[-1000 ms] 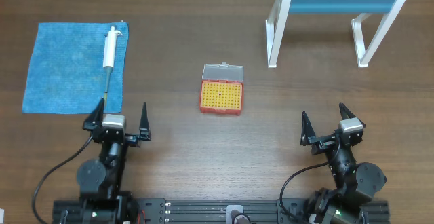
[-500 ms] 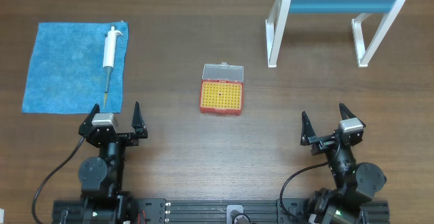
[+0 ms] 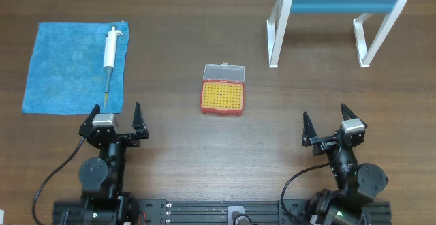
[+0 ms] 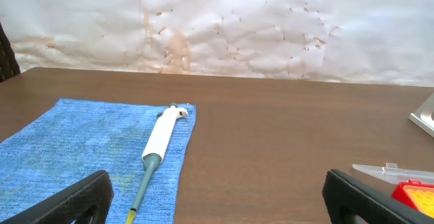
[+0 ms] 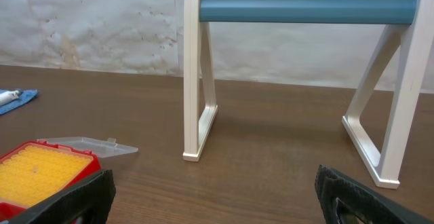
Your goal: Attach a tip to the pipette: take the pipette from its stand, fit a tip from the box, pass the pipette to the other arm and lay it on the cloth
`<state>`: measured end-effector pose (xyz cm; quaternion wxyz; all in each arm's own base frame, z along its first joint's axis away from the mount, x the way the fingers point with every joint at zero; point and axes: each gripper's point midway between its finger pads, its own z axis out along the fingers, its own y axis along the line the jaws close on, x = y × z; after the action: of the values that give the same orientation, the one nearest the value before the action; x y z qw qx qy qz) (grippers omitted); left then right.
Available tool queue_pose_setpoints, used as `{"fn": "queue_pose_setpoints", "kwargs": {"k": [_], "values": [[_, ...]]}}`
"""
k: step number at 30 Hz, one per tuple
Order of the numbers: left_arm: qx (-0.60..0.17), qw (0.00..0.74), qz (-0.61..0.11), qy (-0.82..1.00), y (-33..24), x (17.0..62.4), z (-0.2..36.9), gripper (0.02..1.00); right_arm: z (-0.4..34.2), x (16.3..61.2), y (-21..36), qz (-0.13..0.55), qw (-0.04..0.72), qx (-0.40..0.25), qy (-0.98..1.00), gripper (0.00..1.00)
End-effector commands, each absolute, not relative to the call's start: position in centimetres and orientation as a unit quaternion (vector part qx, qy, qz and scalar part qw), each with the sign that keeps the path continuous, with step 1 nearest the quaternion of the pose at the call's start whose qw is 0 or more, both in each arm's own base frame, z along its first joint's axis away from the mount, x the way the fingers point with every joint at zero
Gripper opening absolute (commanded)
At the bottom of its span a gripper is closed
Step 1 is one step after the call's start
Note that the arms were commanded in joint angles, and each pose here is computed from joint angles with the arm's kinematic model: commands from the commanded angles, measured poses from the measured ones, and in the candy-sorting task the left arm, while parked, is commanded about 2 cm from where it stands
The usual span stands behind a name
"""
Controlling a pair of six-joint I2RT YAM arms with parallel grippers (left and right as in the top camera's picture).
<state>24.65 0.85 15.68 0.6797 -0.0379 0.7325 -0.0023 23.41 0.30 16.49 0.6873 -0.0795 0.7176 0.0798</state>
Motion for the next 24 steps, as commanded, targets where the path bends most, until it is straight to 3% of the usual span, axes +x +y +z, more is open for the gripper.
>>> {"fn": "queue_pose_setpoints", "kwargs": {"k": [1, 3, 7, 13, 20, 24], "values": [[-0.05, 0.682, -0.001, 0.73, 1.1, 24.6, 15.8, 0.998, 16.6, 23.3, 0.8, 0.087, 0.691, -0.086, 0.712, 0.974], [-0.05, 0.682, -0.001, 0.73, 1.1, 24.6, 15.8, 0.998, 16.6, 23.3, 1.8, 0.103, 0.688, -0.101, 0.711, 0.974], [-0.05, 0.682, -0.001, 0.73, 1.1, 24.6, 15.8, 0.998, 16.6, 24.0, 2.5, -0.029, 0.694, -0.195, 0.693, 0.974], [-0.05, 0.682, -0.001, 0.73, 1.1, 24.6, 15.8, 0.998, 16.1, 24.6, 0.8, -0.093, 0.681, -0.089, 0.721, 0.974], [-0.05, 0.682, -0.001, 0.73, 1.1, 24.6, 15.8, 0.998, 15.7, 24.5, 2.4, -0.047, 0.68, -0.12, 0.722, 0.974], [-0.05, 0.682, -0.001, 0.73, 1.1, 24.6, 15.8, 0.998, 15.7, 24.6, 1.0, -0.025, 0.681, -0.064, 0.729, 0.974]]}}
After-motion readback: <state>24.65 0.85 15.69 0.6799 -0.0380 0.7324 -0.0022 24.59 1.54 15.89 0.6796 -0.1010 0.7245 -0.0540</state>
